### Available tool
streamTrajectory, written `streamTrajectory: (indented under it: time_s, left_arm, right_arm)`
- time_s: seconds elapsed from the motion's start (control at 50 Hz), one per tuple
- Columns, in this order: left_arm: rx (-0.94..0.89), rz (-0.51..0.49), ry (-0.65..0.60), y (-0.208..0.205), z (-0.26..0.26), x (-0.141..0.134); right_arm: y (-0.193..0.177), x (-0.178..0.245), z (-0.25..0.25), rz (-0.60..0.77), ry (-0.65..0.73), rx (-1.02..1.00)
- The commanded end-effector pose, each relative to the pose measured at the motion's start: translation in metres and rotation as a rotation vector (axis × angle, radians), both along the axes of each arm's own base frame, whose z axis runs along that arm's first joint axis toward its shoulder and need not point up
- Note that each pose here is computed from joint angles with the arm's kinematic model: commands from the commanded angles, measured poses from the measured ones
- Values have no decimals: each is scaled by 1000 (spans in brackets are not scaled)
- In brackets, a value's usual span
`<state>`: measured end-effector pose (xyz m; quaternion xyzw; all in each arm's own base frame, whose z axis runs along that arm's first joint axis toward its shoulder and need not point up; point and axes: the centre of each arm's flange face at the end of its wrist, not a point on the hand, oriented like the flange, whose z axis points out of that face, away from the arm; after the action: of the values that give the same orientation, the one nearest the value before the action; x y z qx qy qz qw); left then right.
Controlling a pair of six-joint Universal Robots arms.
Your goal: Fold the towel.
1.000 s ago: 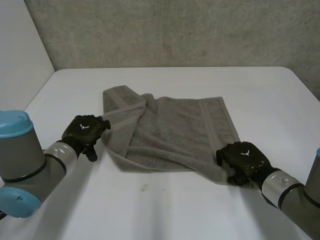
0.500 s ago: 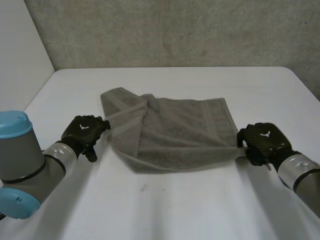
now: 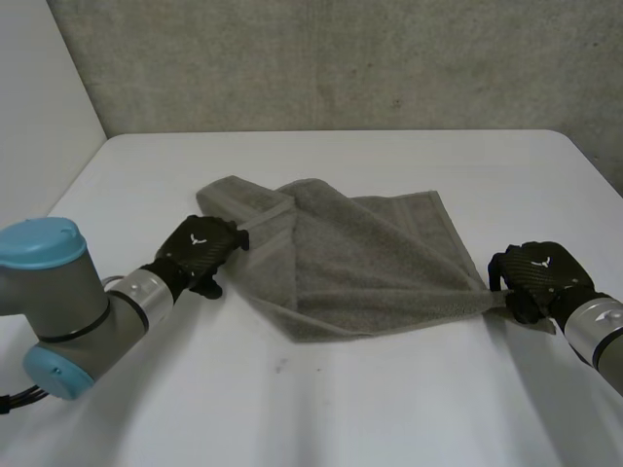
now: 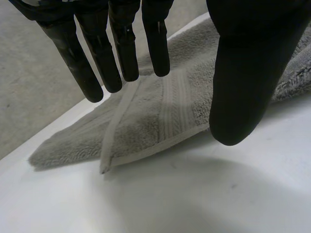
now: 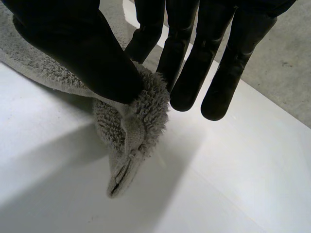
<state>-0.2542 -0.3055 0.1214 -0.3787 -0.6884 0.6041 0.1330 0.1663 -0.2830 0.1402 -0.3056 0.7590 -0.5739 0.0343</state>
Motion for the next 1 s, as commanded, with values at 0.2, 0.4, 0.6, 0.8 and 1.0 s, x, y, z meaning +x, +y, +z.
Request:
streamTrajectory:
  time_s: [0.2, 0.4, 0.6, 0.8, 1.0]
  left_arm:
    - [-5, -32, 4, -20, -17, -14]
    - [1, -43, 2, -20, -22, -18]
    - [-4, -52, 5, -24, -26, -24]
    - [-121, -20, 33, -28, 14, -26]
    - [-244, 74, 51, -2, 83, -5]
  right_arm:
    - [1, 0, -2, 2, 0, 9]
    - [1, 0, -3, 2, 0, 12]
    - [1, 1, -5, 3, 0, 16]
    - [0, 0, -1, 0, 1, 6]
    - [0, 4, 18, 14, 1, 71]
